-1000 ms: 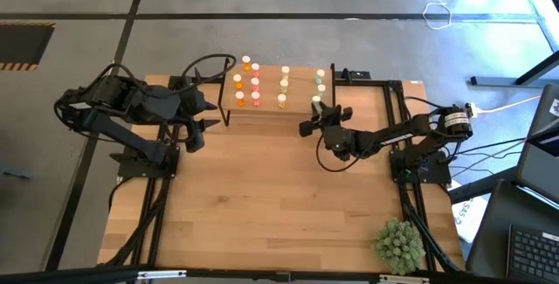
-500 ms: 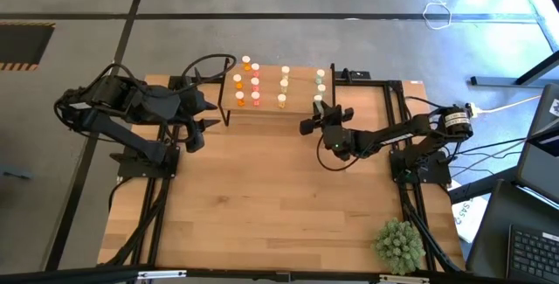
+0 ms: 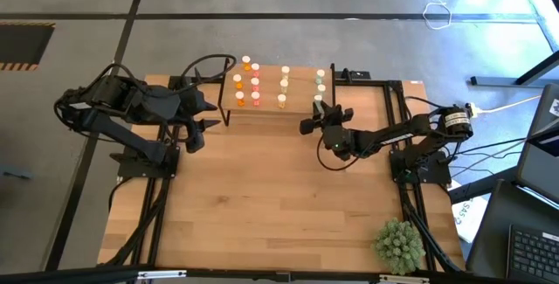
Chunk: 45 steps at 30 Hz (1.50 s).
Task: Pick and place medicine bottles onto shelf by color
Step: Put the blue pill bottle on the shelf aligned with the other blue pill bottles
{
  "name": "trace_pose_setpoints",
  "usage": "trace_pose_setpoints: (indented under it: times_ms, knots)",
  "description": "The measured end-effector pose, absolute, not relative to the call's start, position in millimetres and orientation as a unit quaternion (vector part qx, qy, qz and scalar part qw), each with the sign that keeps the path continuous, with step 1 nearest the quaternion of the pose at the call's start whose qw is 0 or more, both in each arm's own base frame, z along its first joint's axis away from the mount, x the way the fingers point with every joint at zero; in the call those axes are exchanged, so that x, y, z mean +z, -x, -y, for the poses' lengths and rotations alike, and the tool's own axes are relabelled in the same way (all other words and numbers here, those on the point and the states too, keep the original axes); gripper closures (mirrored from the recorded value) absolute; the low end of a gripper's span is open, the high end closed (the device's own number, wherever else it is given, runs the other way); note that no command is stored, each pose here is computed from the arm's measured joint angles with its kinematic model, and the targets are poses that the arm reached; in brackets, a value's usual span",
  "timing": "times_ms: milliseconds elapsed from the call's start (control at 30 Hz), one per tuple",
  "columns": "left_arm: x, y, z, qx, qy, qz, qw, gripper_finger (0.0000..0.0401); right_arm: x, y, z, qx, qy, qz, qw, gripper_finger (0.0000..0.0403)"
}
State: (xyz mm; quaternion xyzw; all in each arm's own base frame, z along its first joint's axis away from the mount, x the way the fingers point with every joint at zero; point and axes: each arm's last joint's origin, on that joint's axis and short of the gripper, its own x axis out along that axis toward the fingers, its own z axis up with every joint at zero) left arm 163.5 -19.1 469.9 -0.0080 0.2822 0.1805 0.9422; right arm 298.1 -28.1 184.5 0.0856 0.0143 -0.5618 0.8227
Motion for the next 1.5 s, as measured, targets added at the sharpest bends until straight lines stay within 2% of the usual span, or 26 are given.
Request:
trace_pose_setpoints:
  times_ms: [433, 1500]
  knots:
    - [469.9, -163.4, 19.1, 0.180, 0.008, -0.282, 0.942, 0.0234, 181.7, -298.1, 27.7, -0.553, -0.077, -0.031, 0.829, 0.0230]
    - [469.9, -163.4, 19.1, 0.180, 0.008, -0.283, 0.942, 0.0234, 183.4, -296.1, 28.5, -0.586, -0.041, -0.035, 0.809, 0.0228]
